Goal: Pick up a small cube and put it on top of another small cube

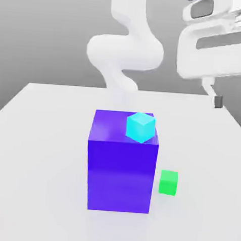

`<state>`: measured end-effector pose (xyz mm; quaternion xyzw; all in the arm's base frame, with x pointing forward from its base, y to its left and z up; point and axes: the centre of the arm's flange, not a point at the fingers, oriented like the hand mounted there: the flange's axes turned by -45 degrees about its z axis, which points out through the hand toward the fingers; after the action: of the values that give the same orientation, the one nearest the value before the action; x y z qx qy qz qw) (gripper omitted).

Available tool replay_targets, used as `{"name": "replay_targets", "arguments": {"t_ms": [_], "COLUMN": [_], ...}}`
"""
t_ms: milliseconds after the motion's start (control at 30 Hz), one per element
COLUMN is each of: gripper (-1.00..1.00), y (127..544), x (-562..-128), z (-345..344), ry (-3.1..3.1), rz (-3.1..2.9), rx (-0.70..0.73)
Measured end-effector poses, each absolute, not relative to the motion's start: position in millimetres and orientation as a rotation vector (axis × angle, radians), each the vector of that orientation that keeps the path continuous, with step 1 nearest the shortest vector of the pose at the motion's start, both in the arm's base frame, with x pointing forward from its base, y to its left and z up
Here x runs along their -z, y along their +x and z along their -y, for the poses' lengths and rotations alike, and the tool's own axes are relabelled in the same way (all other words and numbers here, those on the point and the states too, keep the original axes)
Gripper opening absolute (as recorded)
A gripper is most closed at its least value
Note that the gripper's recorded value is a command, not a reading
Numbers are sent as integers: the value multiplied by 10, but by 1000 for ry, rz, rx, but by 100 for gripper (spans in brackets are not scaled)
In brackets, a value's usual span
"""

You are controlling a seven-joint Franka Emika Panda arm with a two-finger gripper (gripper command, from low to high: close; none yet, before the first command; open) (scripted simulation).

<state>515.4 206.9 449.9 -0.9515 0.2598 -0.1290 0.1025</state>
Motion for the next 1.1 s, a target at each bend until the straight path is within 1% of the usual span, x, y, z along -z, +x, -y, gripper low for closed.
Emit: {"name": "replay_targets", "arguments": {"t_ms": [200,367,467,600,633,833,900,1000,1100], "gripper": [0,0,0,0,-100,-100,-100,-100,-100], "y": [5155,4967,4786,4733,4727,4726,4731,4715,4530], "x": [-3488,-2595,-2052,-1395,-1309,-1268,-1436,-1853,-2097], "z": [-2714,-3196,-3436,-3500,-3499,-3501,-3506,-3493,-3357], "ry": [-2809,-2813,-2816,-2817,-2817,-2815,-2816,-2811,-2757], "rz": [-1013,-1227,-1352,-1387,-1388,-1388,-1388,-1392,-1439], "rx": [191,66,12,0,0,1,1,-4,-75]}}
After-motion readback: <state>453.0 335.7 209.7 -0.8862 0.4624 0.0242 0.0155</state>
